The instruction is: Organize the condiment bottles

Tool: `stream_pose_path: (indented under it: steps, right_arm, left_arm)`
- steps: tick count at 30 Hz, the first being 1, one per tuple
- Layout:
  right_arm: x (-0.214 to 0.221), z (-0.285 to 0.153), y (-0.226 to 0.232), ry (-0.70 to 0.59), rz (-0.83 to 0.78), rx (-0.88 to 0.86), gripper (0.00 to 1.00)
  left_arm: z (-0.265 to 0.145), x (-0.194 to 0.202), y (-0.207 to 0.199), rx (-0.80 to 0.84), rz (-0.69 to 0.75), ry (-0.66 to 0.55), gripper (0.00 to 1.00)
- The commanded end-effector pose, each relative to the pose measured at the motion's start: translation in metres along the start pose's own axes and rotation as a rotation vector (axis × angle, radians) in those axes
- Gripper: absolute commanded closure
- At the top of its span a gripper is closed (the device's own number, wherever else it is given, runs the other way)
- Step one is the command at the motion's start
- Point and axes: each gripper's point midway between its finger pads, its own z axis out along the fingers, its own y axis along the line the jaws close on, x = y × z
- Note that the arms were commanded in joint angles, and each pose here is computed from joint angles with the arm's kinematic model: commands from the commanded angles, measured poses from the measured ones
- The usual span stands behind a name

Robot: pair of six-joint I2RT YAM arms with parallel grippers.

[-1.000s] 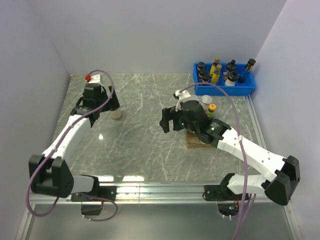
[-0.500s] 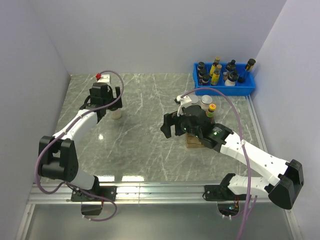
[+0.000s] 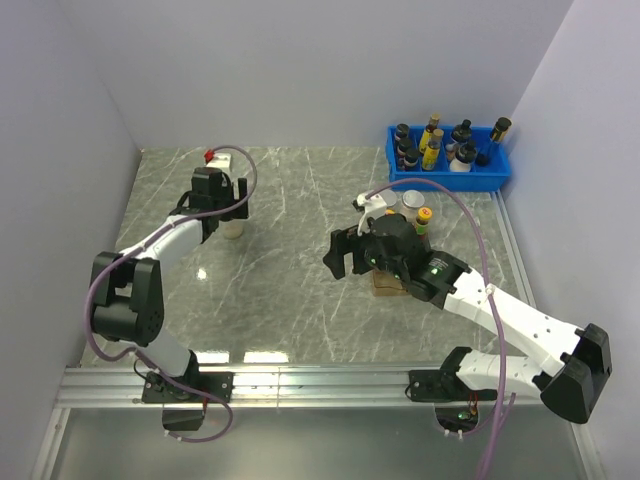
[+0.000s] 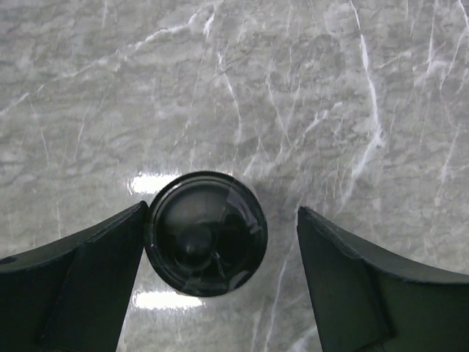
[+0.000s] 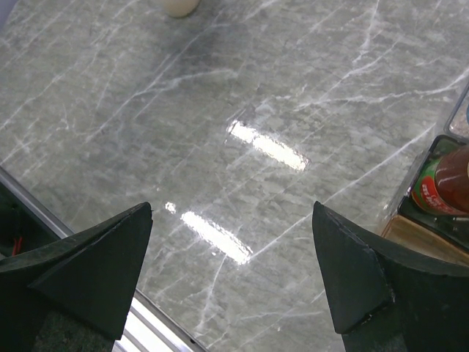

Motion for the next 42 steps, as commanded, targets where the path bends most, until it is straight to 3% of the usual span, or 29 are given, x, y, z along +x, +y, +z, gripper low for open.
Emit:
stream_pose_path:
  steps: [1, 4, 7, 8, 11, 14, 15, 19, 22, 26, 28, 29, 30, 31, 35, 42]
  right_arm:
    - [-0.011, -0.007, 0.005, -0.052, 0.004, -0.018, 0.04]
    - [-0.011, -0.009, 0.004, -0.053, 0.005, -0.012, 0.04]
    - [-0.013, -0.011, 0.004, -0.059, 0.007, -0.011, 0.04]
    - [-0.012, -0.010, 0.004, -0.056, 0.006, -0.012, 0.04]
    - [-0.012, -0.010, 0.005, -0.056, 0.010, -0.013, 0.04]
    - [-0.008, -0.012, 0.000, -0.042, 0.010, 0.008, 0.04]
    - [-0.006, -0.011, -0.001, -0.034, 0.008, 0.013, 0.04]
    - [0.023, -0.009, -0.013, 0.041, 0.028, 0.054, 0.04]
    - [0.026, -0.028, -0.010, -0.014, 0.066, 0.006, 0.05]
    - [0.005, -0.055, -0.023, -0.137, 0.144, 0.070, 0.09]
    - [-0.012, -0.074, -0.046, -0.213, 0.205, 0.209, 0.25]
    - [-0.008, -0.082, -0.060, -0.207, 0.225, 0.287, 0.64]
    - [-0.016, -0.095, -0.082, -0.265, 0.260, 0.418, 0.85]
    - [-0.026, -0.107, -0.090, -0.322, 0.341, 0.475, 1.00]
    - [-0.024, -0.131, -0.124, -0.387, 0.417, 0.661, 1.00]
    - [-0.017, -0.137, -0.148, -0.396, 0.483, 0.743, 1.00]
  left_arm:
    - [0.013, -0.005, -0.006, 0.026, 0.028, -0.034, 0.13]
    - [0.016, 0.000, -0.010, 0.041, 0.031, -0.021, 0.21]
    - [0.016, 0.003, -0.009, 0.035, 0.041, -0.010, 0.36]
    - [0.015, 0.003, -0.008, 0.032, 0.039, -0.010, 0.46]
    - [0.008, -0.003, -0.016, 0.046, 0.042, -0.024, 0.62]
    - [-0.013, -0.014, -0.033, 0.055, 0.077, -0.042, 0.97]
    - [-0.020, -0.020, -0.037, 0.051, 0.083, -0.054, 1.00]
    - [-0.061, -0.048, -0.061, 0.119, 0.054, -0.093, 1.00]
    - [-0.099, -0.068, -0.092, 0.243, 0.053, -0.126, 1.00]
    - [-0.137, -0.055, -0.158, 0.444, 0.142, -0.108, 1.00]
    - [-0.157, -0.060, -0.182, 0.555, 0.135, -0.148, 1.00]
    - [-0.168, -0.052, -0.202, 0.623, 0.138, -0.141, 1.00]
    - [-0.176, -0.052, -0.212, 0.659, 0.142, -0.153, 1.00]
    - [-0.182, -0.053, -0.221, 0.688, 0.141, -0.168, 1.00]
    - [-0.208, -0.050, -0.273, 0.851, 0.156, -0.197, 1.00]
    - [-0.215, -0.045, -0.339, 0.965, 0.208, -0.239, 1.00]
